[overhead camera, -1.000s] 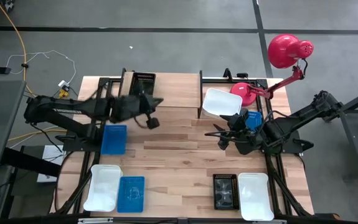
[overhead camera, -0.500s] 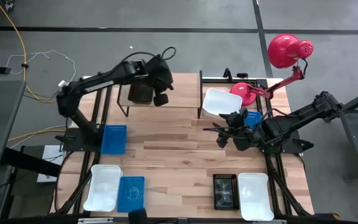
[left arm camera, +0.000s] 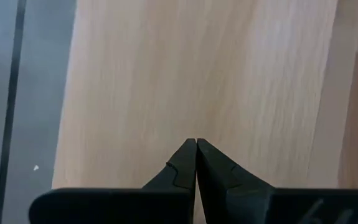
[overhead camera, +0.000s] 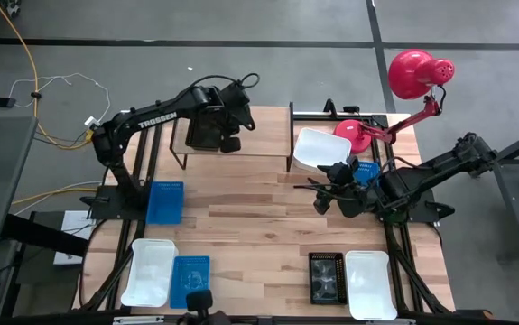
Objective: Stack baskets on shelf by color
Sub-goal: Stack the top right black bin on the black bin on the shelf
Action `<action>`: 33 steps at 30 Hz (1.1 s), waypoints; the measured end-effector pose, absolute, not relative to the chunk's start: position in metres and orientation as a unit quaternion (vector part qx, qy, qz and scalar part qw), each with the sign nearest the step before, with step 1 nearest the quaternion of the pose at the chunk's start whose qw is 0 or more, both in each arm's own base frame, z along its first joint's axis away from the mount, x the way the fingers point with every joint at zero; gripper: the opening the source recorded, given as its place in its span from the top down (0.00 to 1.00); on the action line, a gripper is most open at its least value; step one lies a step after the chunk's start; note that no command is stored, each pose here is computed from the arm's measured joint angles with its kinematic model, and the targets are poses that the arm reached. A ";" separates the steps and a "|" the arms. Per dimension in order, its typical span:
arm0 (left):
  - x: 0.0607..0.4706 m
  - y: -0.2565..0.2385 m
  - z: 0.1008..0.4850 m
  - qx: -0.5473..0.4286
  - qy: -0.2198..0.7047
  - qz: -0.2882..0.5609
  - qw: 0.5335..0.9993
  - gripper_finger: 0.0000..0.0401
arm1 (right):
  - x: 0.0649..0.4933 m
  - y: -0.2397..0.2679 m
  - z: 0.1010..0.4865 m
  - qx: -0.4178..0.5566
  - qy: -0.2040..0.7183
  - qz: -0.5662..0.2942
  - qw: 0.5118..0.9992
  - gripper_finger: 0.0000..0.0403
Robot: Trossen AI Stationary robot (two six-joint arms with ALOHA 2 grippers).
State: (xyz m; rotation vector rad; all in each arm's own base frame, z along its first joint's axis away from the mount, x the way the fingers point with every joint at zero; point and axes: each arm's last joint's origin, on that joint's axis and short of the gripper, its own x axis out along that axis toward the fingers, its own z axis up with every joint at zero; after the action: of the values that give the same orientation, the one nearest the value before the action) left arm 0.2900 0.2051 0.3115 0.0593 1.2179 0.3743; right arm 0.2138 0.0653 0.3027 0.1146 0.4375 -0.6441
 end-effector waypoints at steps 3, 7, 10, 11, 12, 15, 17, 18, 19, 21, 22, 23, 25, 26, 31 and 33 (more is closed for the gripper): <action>0.285 0.210 0.311 0.023 0.574 0.178 0.799 1.00 | 0.214 0.065 0.303 0.056 0.213 -0.314 0.924 0.48; 0.282 0.214 0.311 0.018 0.574 0.185 0.797 1.00 | 0.214 0.065 0.303 0.056 0.213 -0.314 0.924 0.48; 0.282 0.214 0.311 0.013 0.573 0.188 0.797 1.00 | 0.214 0.065 0.303 0.055 0.214 -0.314 0.923 0.48; 0.282 0.214 0.311 0.012 0.574 0.187 0.797 1.00 | 0.214 0.065 0.303 0.055 0.214 -0.314 0.923 0.48; 0.281 0.214 0.311 0.013 0.576 0.186 0.796 1.00 | 0.214 0.065 0.303 0.055 0.214 -0.314 0.923 0.48; 0.281 0.214 0.311 0.017 0.578 0.182 0.795 1.00 | 0.214 0.065 0.303 0.056 0.214 -0.314 0.923 0.48; 0.281 0.214 0.311 0.018 0.578 0.182 0.795 1.00 | 0.214 0.065 0.303 0.058 0.213 -0.314 0.923 0.48; 0.281 0.214 0.311 0.017 0.578 0.182 0.795 1.00 | 0.214 0.065 0.303 0.058 0.213 -0.315 0.923 0.48; 0.281 0.214 0.311 0.017 0.578 0.182 0.795 1.00 | 0.214 0.065 0.303 0.058 0.213 -0.315 0.923 0.48; 0.280 0.214 0.310 0.014 0.582 0.182 0.793 1.00 | 0.214 0.065 0.303 0.059 0.213 -0.315 0.923 0.48; 0.279 0.214 0.310 0.013 0.585 0.180 0.791 1.00 | 0.214 0.065 0.303 0.058 0.213 -0.315 0.923 0.48; 0.278 0.214 0.310 0.011 0.588 0.178 0.789 1.00 | 0.214 0.065 0.303 0.058 0.213 -0.315 0.923 0.48; 0.277 0.213 0.309 0.008 0.593 0.176 0.786 1.00 | 0.214 0.065 0.303 0.058 0.213 -0.315 0.923 0.48; 0.277 0.213 0.309 0.008 0.594 0.176 0.785 1.00 | 0.214 0.065 0.303 0.058 0.213 -0.315 0.923 0.48; 0.276 0.212 0.311 0.000 0.591 0.182 0.786 1.00 | 0.214 0.065 0.303 0.059 0.213 -0.315 0.923 0.48; 0.275 0.211 0.311 -0.005 0.592 0.180 0.785 1.00 | 0.214 0.065 0.303 0.060 0.212 -0.315 0.923 0.48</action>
State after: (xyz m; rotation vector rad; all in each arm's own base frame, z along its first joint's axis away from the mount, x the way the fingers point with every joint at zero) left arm 0.2749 0.2108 0.3111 -0.0107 1.2774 0.3876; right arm 0.2137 0.0653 0.3026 0.1233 0.4360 -0.6470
